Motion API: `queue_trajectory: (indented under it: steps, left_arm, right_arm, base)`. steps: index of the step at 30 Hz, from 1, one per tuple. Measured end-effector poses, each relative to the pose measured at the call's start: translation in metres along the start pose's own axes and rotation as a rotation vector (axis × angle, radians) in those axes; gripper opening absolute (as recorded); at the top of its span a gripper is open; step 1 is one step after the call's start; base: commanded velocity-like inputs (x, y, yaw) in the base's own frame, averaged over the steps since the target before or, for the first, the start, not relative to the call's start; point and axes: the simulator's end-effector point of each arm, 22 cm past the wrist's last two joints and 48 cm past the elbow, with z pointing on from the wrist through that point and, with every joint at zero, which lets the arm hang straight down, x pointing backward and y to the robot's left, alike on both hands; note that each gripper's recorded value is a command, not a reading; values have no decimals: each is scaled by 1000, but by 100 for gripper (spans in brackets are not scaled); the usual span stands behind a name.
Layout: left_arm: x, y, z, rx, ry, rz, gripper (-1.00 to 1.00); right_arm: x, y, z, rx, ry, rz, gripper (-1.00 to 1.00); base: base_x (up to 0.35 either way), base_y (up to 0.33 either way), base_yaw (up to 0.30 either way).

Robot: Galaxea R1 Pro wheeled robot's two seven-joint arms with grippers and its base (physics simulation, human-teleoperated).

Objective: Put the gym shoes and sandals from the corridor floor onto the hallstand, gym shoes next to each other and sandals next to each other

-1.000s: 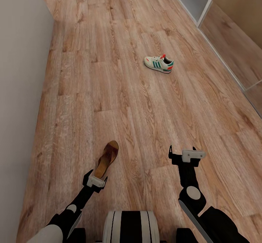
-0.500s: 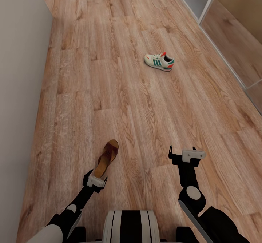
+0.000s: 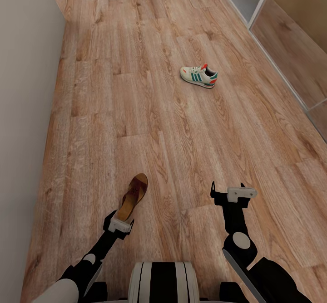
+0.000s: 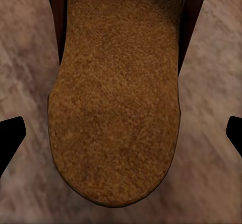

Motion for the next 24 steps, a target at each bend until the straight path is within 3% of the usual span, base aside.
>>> queue_trajectory:
  steps: [24]
  left_arm:
    - [-1, 3, 1, -3, 0, 3, 100]
  right_arm:
    - [0, 0, 0, 0, 0, 0, 100]
  base:
    - [0, 0, 0]
